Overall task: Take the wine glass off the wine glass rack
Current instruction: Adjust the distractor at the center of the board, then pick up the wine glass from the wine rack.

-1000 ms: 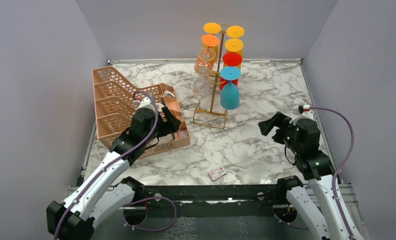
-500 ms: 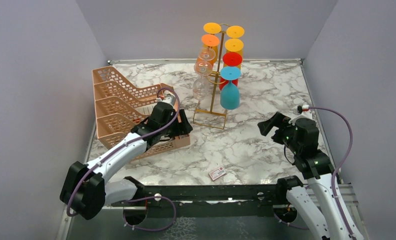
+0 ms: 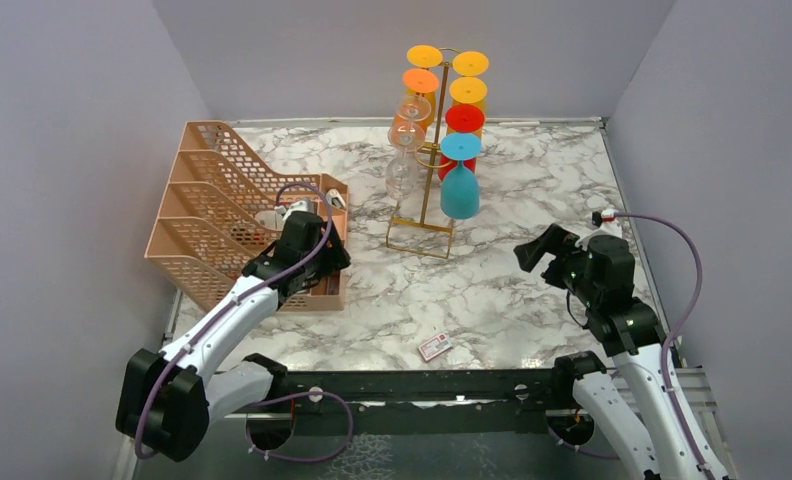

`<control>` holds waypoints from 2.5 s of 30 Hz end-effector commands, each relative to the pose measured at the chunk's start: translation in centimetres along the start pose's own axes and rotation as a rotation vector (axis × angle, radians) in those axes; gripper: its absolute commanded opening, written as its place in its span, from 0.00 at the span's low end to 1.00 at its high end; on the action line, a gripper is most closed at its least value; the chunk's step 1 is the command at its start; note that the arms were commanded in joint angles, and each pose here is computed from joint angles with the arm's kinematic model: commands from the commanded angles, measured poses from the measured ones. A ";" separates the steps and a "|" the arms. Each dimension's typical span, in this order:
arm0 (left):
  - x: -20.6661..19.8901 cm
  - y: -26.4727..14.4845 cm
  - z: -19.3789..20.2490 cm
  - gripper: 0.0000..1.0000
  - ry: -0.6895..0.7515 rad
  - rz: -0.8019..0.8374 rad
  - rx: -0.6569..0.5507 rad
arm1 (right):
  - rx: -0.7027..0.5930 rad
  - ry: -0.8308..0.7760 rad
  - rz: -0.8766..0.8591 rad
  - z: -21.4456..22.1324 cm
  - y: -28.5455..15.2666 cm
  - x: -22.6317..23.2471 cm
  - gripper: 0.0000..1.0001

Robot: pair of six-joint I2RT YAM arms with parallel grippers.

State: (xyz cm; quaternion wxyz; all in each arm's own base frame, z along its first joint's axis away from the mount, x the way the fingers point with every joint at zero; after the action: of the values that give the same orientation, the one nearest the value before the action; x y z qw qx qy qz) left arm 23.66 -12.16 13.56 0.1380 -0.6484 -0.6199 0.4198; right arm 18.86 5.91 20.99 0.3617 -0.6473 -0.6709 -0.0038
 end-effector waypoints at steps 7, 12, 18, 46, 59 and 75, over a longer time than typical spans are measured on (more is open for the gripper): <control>1.4 -3.9 -3.1 0.75 0.057 -0.034 -0.082 | -0.006 -0.031 -0.009 -0.1 0.4 0.0 0.99; -4.0 -6.4 -6.3 0.75 0.105 0.291 -0.165 | 0.007 -0.024 -0.013 0.2 0.7 0.0 0.99; -6.1 -1.9 -6.2 0.76 0.196 0.361 -0.005 | 0.032 -0.009 -0.016 0.8 1.2 0.0 0.99; 4.2 6.7 -5.0 0.73 0.127 -0.092 0.140 | 0.399 0.045 -0.374 4.0 1.5 4.8 1.00; -2.0 -1.6 -8.2 0.80 0.105 0.277 -0.038 | 0.019 0.003 -0.326 -8.5 0.3 10.0 0.99; -4.0 -9.3 -8.9 0.99 0.182 0.482 -0.269 | 0.148 0.172 -0.652 -13.6 1.9 18.2 0.72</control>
State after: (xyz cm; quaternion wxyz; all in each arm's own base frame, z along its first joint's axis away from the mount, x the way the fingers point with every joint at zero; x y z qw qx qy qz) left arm 24.37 -10.56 25.60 0.0217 -0.8030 -0.5079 0.3109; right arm 28.71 14.05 36.80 0.4231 -0.4322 -0.7909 -0.0926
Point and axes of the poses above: each gripper's point midway between its finger pads, its own y axis out along the fingers, its own x axis along the line the jaws close on, z = x × y, the point moved 5 cm from there along -y, back along the fingers, and after that the axes turned 1 degree about y, right-handed, at the moved point
